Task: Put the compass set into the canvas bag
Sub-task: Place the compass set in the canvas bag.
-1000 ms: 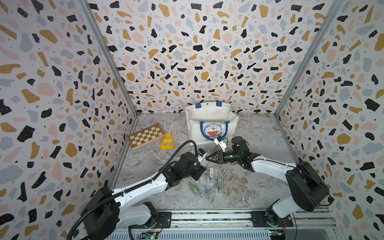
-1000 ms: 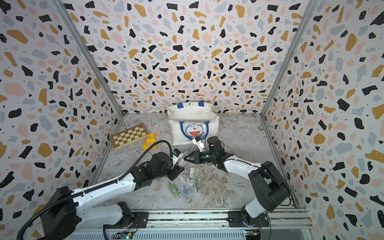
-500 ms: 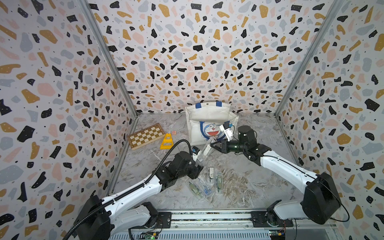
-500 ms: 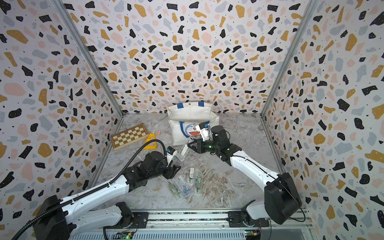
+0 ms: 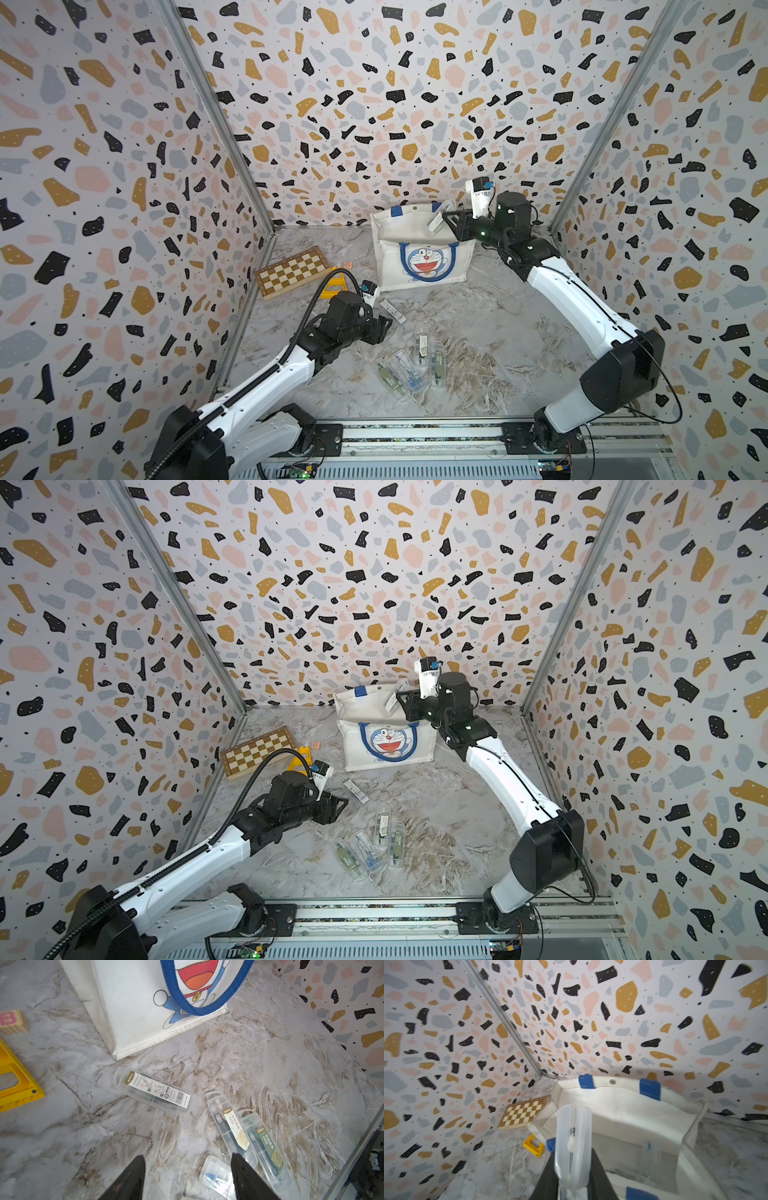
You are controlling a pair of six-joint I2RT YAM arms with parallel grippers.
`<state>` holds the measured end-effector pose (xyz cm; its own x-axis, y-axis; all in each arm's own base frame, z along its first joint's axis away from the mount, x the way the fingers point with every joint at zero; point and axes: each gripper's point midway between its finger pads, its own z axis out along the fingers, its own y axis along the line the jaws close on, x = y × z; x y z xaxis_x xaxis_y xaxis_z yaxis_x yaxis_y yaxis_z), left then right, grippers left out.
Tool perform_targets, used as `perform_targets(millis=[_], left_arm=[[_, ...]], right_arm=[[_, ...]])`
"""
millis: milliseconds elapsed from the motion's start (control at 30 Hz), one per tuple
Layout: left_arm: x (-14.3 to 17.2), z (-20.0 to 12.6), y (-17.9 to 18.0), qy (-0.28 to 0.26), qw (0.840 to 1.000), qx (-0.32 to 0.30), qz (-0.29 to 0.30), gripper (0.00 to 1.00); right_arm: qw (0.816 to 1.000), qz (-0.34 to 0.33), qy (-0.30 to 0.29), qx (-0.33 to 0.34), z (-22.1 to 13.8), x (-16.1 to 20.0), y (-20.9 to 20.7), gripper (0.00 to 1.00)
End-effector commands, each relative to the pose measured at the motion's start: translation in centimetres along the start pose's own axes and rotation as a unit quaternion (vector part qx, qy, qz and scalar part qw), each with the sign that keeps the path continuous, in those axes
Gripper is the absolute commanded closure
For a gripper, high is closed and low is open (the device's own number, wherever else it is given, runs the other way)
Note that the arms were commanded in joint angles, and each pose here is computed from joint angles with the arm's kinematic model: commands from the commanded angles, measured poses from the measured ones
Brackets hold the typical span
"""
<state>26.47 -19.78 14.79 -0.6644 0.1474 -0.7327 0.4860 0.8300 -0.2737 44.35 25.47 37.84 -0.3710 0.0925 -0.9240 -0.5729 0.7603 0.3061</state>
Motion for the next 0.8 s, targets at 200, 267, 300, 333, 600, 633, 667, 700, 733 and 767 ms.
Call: perform_targets(millis=[200,267,300,333,600,633,667,700,733,767], left_arm=[[1.2,0.6,1.0,0.014,0.999,-0.016,-0.036,0.34],[1.5,0.7,1.2,0.016,0.999,-0.020,-0.038,0.34],[1.6,0.7,1.3,0.017,0.999,-0.021,-0.038,0.34],[1.6,0.8,1.3,0.018,0.999,-0.022,-0.039,0.34],[2.0,1.0,0.8,0.038,0.998,-0.008,-0.044,0.33],[2.0,1.0,0.7,0.039,0.998,-0.007,-0.045,0.33],[2.0,1.1,0.8,0.040,0.998,-0.007,-0.044,0.33],[2.0,1.2,0.8,0.042,0.998,-0.009,-0.045,0.33],[2.2,1.3,0.9,0.047,0.998,-0.010,-0.046,0.33],[2.2,1.4,0.9,0.048,0.998,-0.010,-0.047,0.33]], right_arm=[[0.993,-0.032,0.057,0.096,5.9,1.2,-5.4,1.00],[0.992,-0.027,0.075,0.097,7.2,2.5,-6.1,1.00],[0.991,-0.024,0.086,0.095,7.8,3.2,-6.3,1.00],[0.991,-0.022,0.097,0.090,8.4,4.0,-6.5,1.00],[0.980,-0.012,0.173,0.100,11.8,9.2,-8.5,1.00],[0.978,-0.013,0.182,0.101,12.1,9.9,-8.6,1.00],[0.977,-0.013,0.188,0.103,12.3,10.2,-8.6,1.00],[0.975,-0.016,0.198,0.104,12.6,11.0,-8.8,1.00],[0.973,-0.016,0.205,0.106,12.8,11.6,-8.8,1.00],[0.971,-0.016,0.211,0.107,12.8,12.1,-9.0,1.00]])
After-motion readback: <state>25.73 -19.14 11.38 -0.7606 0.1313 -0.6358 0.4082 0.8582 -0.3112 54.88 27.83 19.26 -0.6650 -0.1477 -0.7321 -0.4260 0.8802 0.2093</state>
